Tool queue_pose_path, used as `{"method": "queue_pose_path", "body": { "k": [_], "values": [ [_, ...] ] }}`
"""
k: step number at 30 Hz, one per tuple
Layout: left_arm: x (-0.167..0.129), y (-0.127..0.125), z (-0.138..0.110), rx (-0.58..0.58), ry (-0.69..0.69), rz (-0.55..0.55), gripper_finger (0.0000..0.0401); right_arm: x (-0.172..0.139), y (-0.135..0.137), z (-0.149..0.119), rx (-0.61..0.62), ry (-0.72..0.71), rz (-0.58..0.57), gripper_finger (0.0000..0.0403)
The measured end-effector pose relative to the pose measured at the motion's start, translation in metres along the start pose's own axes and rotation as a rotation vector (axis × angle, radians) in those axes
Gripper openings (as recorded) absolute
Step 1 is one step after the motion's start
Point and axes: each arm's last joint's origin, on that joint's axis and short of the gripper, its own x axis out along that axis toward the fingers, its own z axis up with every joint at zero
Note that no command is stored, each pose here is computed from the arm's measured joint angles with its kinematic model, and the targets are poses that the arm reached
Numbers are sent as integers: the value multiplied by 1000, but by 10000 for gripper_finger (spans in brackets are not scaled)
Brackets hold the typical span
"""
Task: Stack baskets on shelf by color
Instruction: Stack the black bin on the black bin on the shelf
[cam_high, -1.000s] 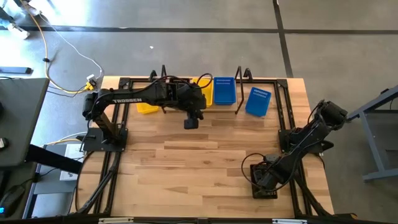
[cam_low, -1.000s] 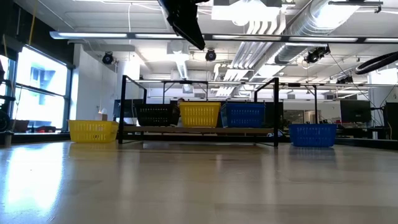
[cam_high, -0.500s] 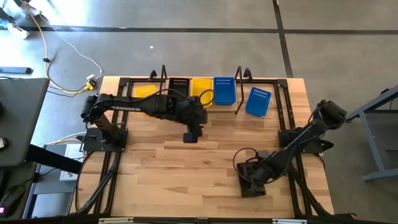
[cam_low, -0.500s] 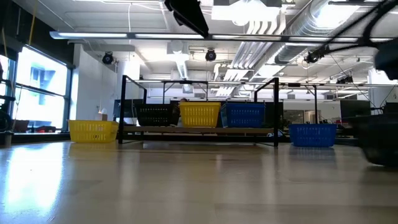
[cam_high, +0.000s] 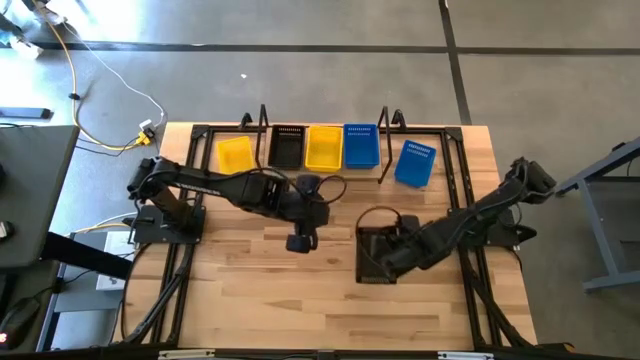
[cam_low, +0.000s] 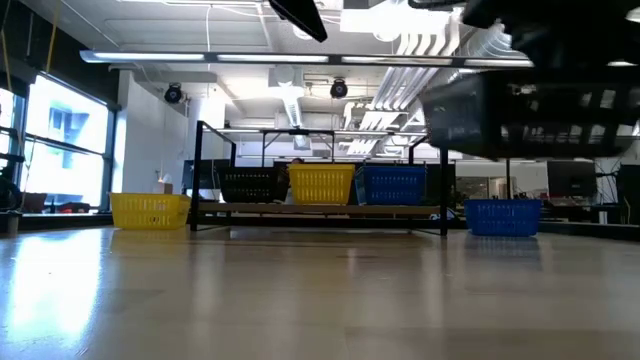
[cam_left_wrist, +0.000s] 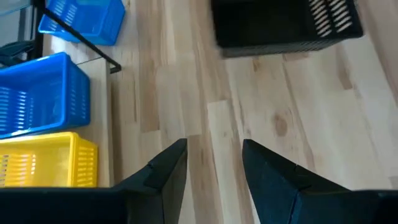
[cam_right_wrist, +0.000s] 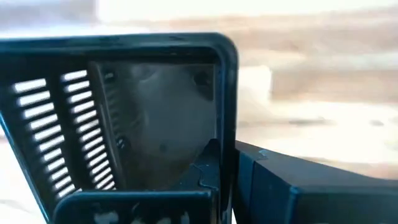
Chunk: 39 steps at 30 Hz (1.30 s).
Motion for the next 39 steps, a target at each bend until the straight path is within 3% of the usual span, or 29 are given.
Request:
{"method": "queue_pose_path", "body": {
  "k": [6,12,25,39],
  "values": [
    [-4,-16,2,59,-12,-10,145,-10,23,30,47,-104,50,0],
    [-7,-24,4,165,-18,69,145,-10,39,57,89,-155,84,0],
    [-10,-33,4,382,-9,118,145,-34,67,109,32,-191,147,0],
    [-7,-16,11,359,-35,278,145,-52,84,137,34,-286,257,0]
  ]
}}
